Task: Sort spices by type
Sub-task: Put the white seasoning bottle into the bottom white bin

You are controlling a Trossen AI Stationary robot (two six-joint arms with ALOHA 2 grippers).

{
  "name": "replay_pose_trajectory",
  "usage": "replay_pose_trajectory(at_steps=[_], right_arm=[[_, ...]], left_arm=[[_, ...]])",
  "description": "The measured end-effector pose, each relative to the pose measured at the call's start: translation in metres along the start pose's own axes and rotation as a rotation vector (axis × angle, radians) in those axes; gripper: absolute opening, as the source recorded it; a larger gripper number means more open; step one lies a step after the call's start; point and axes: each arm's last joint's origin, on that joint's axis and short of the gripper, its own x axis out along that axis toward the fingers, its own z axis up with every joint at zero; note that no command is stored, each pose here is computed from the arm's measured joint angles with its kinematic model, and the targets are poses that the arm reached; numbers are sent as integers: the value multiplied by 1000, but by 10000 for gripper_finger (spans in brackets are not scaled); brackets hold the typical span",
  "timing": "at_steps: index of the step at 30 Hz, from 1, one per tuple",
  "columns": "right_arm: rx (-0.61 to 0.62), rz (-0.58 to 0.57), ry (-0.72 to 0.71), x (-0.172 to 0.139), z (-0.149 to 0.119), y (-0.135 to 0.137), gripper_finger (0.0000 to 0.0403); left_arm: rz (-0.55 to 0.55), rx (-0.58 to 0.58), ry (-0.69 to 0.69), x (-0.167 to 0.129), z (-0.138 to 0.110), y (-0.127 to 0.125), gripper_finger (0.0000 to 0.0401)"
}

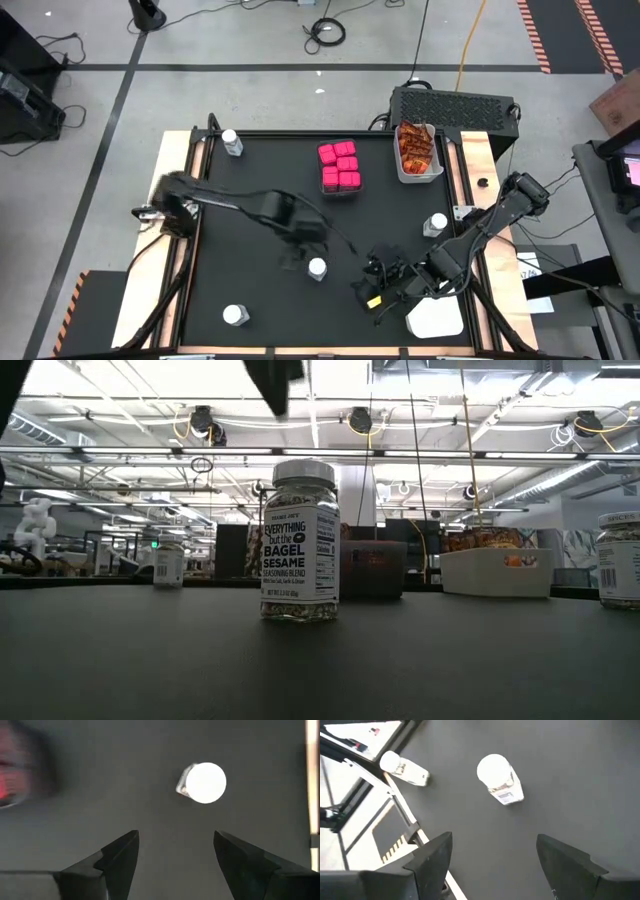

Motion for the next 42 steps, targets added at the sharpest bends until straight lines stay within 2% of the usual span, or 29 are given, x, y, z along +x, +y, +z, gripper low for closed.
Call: replay_pose_trajectory(at_steps=[5, 8, 11, 14, 19, 24, 28, 35, 42], right_arm=[[-44, 51, -86, 4, 11, 6, 283], [-109, 69, -128, 17, 20, 11, 283], [-206, 67, -157, 38, 24, 15, 283], [-281, 70, -178, 60, 24, 18, 284], [-345, 24, -173, 88, 23, 15, 284], [-386, 2, -125, 102, 30, 8, 284], [-415, -6, -100, 108, 39, 4, 284], [-435, -16, -100, 111, 47, 0, 284], [-435, 7, -58, 117, 48, -1, 284]], left_arm=[[114, -73, -168, -67, -37, 9, 253], [183, -137, -290, -101, -66, 14, 253], [230, -212, -410, -125, -97, 17, 253], [254, -288, -506, -137, -128, 19, 253], [272, -394, -634, -138, -174, 22, 253], [260, -470, -715, -123, -198, 24, 253], [247, -497, -722, -112, -205, 25, 253], [267, -468, -689, -97, -205, 25, 253], [276, -461, -685, -96, -204, 26, 253]])
